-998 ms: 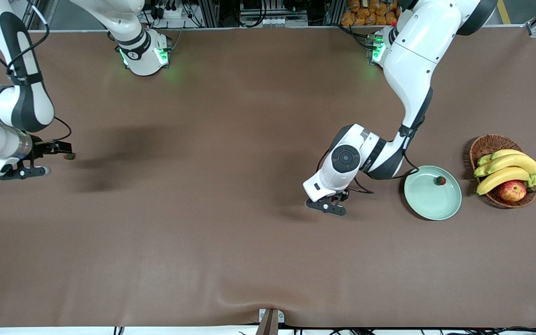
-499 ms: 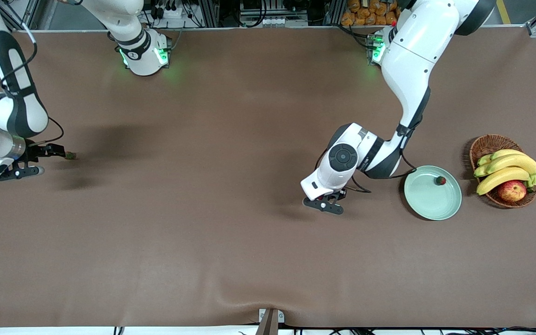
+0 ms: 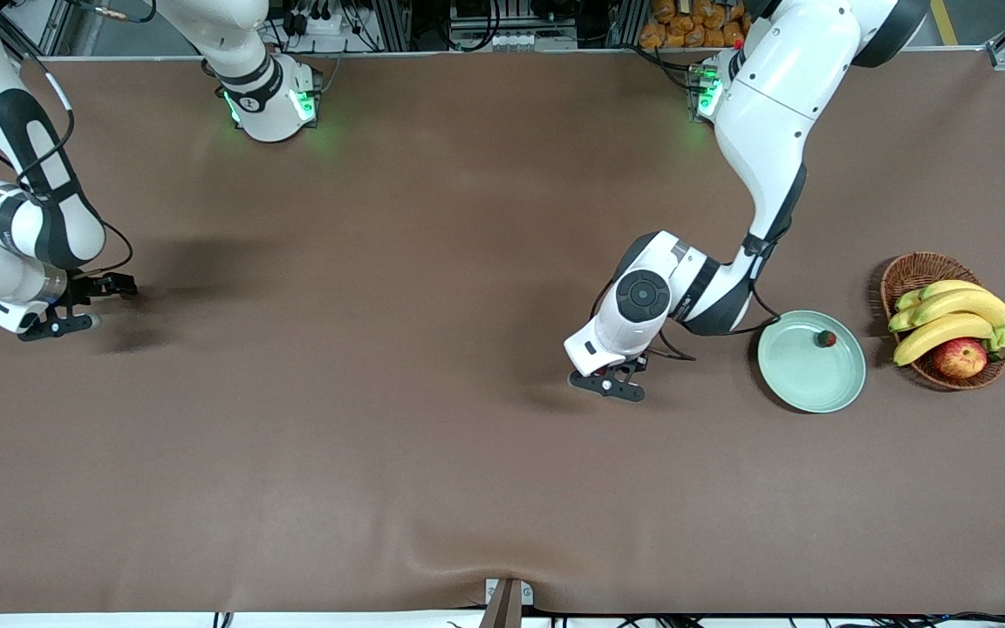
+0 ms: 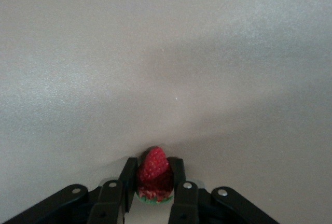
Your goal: Collect all strawberries into plate
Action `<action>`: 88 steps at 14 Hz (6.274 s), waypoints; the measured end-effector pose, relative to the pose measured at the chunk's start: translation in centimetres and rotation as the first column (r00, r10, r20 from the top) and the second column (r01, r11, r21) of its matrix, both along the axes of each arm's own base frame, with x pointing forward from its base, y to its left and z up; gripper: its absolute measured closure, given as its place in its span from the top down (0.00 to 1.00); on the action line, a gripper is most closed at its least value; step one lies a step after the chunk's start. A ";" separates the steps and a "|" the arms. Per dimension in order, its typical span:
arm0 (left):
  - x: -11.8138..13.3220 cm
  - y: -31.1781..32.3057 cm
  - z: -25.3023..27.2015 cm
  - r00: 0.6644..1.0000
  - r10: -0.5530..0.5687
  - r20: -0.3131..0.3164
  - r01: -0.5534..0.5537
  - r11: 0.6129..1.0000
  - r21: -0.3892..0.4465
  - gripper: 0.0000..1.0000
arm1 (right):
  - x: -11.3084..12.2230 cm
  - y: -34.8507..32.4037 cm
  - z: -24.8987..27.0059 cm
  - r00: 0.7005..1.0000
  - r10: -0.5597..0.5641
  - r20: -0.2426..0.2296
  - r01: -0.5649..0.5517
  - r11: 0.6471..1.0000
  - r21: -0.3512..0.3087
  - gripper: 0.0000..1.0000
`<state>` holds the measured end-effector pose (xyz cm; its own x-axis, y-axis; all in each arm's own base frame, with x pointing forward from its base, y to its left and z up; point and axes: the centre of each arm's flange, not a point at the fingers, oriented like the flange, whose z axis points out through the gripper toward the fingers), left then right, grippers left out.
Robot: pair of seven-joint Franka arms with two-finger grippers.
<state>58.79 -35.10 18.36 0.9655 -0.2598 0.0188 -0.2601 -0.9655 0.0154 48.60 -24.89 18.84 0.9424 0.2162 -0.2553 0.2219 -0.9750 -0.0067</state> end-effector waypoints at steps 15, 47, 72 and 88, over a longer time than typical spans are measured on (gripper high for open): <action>7.2 24.5 8.5 1.000 0.000 -0.016 0.001 0.998 0.063 0.32 | -1.2 0.2 -2.0 0.999 -0.006 -0.037 0.006 1.000 0.016 0.59; 7.8 31.6 10.5 0.993 -0.107 0.050 0.106 0.994 0.015 1.00 | 16.5 60.6 13.2 0.785 0.380 0.489 -0.530 0.820 0.213 0.36; 3.0 9.3 10.8 1.000 0.006 0.009 -0.005 0.995 -0.099 1.00 | 14.9 70.5 6.9 0.714 0.224 0.663 -0.469 0.856 0.216 1.00; -1.2 -3.6 2.4 0.999 0.037 -0.028 -0.040 0.992 -0.120 0.81 | 11.4 29.0 30.4 0.976 -0.025 0.217 -0.002 0.992 0.123 1.00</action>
<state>57.57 -38.73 20.72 0.9752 -0.2201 0.0229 -0.2212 -0.9654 0.1380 59.98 4.10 49.21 0.9750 0.2215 -0.0158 0.2197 -0.9725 -0.0779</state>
